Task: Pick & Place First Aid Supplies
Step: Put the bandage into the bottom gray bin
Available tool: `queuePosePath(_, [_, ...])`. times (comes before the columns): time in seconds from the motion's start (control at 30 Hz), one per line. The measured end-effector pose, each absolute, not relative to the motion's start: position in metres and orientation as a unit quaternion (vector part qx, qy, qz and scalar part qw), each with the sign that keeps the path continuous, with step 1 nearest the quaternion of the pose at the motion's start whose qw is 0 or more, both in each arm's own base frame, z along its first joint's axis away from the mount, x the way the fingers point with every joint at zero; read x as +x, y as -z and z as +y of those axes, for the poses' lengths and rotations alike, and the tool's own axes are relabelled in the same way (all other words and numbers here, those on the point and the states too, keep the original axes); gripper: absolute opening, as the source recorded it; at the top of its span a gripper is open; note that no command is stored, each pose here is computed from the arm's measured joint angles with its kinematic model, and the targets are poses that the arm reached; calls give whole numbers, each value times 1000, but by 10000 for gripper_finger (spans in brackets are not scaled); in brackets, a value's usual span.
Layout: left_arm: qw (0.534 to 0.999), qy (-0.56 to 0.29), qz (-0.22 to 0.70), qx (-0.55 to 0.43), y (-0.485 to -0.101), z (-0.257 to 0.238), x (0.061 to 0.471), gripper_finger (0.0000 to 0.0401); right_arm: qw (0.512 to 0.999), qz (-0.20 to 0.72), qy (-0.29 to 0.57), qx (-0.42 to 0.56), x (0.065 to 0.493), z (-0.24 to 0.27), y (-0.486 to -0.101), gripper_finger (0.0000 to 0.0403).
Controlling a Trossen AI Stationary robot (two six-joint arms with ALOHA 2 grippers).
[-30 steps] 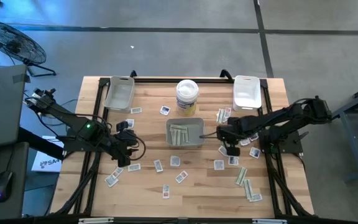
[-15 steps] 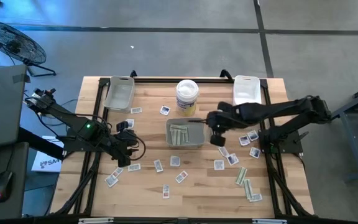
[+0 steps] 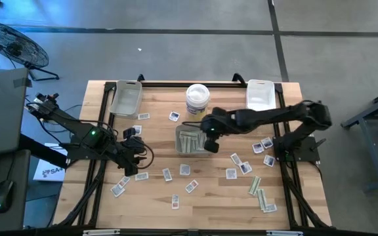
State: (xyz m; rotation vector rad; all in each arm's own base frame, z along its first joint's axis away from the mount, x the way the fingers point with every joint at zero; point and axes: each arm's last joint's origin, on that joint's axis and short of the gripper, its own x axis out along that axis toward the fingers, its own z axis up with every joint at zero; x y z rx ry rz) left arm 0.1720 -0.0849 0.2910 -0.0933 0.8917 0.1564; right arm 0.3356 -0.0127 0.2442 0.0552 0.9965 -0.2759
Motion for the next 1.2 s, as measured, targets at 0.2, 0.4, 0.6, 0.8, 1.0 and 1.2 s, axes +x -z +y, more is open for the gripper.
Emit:
queuePosePath(0.2, [898, -75, 431, -45, -291, -85, 172, 166, 830, 540, 139, -8, 352, -26, -196, 4])
queuePosePath(0.4, [898, -76, 431, -45, -291, -85, 172, 166, 819, 555, 143, -23, 356, -31, -183, 25])
queuePosePath(0.6, [899, -75, 430, -45, -291, -85, 172, 166, 825, 547, 138, -26, 353, -25, -200, 81])
queuePosePath(0.8, [899, -75, 429, -46, -291, -85, 172, 166, 794, 588, 152, 5, 327, -10, -251, 111])
queuePosePath(1.0, [899, -75, 429, -46, -291, -85, 172, 166, 779, 600, 183, 7, 277, 11, -279, 112])
queuePosePath(1.2, [899, -75, 430, -46, -291, -85, 172, 166, 798, 568, 200, 10, 238, 9, -249, 112])
